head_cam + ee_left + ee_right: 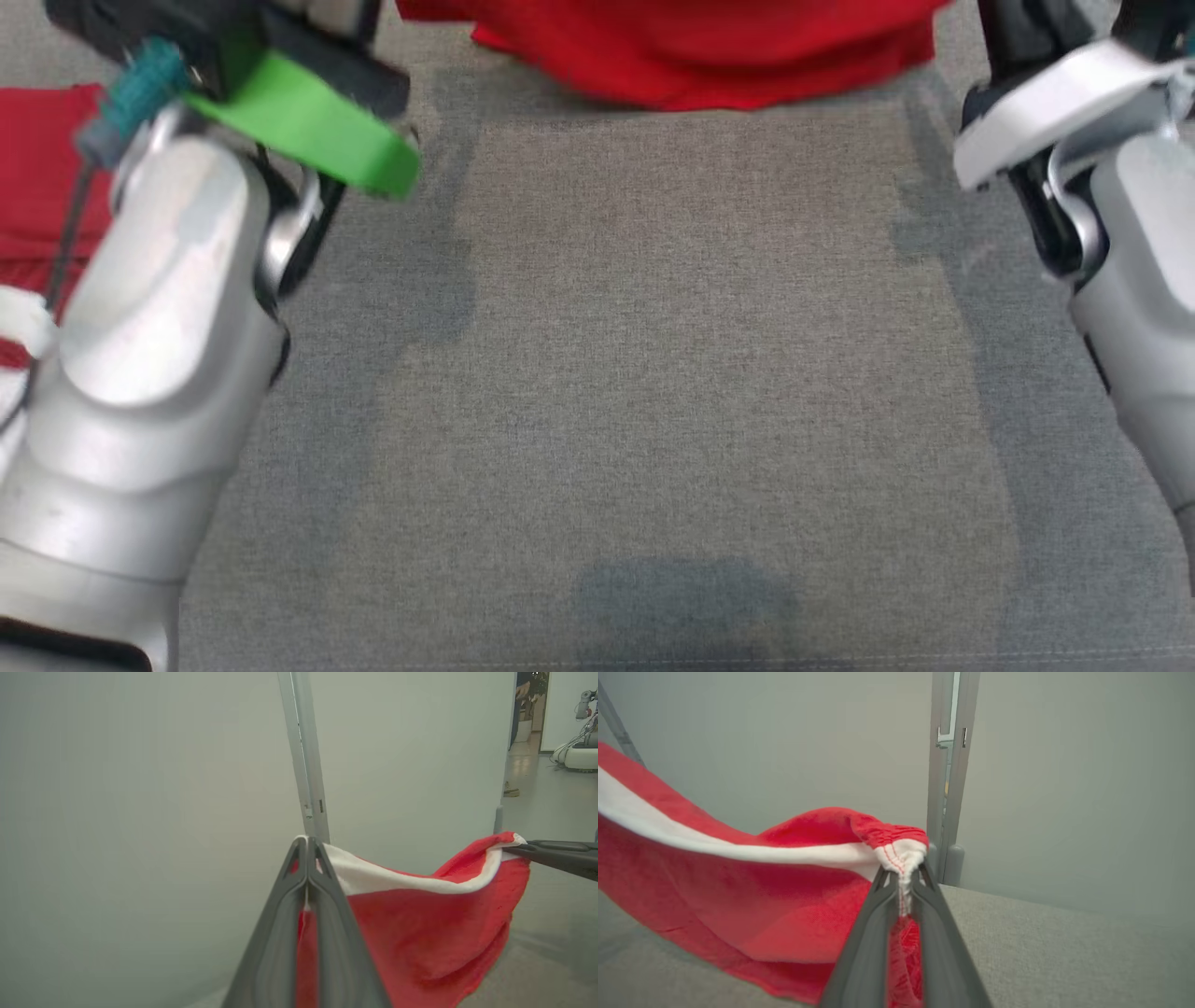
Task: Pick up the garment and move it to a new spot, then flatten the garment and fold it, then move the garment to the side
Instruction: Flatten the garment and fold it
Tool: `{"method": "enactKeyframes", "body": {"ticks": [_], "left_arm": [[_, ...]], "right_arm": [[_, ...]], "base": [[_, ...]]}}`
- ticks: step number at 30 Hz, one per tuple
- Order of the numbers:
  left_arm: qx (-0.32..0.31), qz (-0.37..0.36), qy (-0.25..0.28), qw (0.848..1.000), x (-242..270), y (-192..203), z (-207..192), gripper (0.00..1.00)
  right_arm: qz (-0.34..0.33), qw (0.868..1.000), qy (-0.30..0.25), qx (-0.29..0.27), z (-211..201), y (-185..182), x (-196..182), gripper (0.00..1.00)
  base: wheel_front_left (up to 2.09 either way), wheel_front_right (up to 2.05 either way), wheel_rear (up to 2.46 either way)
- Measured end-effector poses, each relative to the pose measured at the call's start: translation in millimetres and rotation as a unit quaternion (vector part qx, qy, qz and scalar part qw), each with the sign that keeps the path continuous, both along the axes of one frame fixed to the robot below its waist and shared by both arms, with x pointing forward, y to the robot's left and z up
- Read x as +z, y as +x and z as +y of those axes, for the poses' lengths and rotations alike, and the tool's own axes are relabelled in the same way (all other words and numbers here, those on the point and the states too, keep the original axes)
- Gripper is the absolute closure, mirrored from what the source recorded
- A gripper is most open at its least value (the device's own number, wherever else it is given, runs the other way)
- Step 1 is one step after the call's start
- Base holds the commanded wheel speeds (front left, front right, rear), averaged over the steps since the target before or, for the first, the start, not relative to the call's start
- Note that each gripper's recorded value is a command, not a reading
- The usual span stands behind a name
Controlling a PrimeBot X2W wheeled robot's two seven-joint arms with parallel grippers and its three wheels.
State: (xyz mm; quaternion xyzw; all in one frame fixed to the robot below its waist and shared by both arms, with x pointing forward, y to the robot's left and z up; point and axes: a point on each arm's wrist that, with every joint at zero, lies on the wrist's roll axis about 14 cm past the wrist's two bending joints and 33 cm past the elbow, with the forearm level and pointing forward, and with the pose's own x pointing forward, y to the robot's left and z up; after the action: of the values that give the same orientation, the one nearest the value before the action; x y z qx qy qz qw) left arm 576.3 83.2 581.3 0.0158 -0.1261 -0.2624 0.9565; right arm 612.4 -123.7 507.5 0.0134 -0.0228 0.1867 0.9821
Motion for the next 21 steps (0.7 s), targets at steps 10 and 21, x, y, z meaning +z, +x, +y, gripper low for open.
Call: {"method": "enactKeyframes", "body": {"ticks": [10,21], "left_arm": [[0.03,0.176,-0.063,0.982,-110.6,-91.9,8.2,1.0],[0.069,0.277,-0.117,0.951,-155.0,-191.1,16.6,1.0]], "right_arm": [[0.123,0.992,-0.008,0.009,-13.0,-89.1,-77.5,1.0],[0.169,0.985,0.019,-0.017,-26.9,-179.1,-91.6,1.0]], "base": [[0.0,0.0,0.0],[0.0,0.0,0.0]]}}
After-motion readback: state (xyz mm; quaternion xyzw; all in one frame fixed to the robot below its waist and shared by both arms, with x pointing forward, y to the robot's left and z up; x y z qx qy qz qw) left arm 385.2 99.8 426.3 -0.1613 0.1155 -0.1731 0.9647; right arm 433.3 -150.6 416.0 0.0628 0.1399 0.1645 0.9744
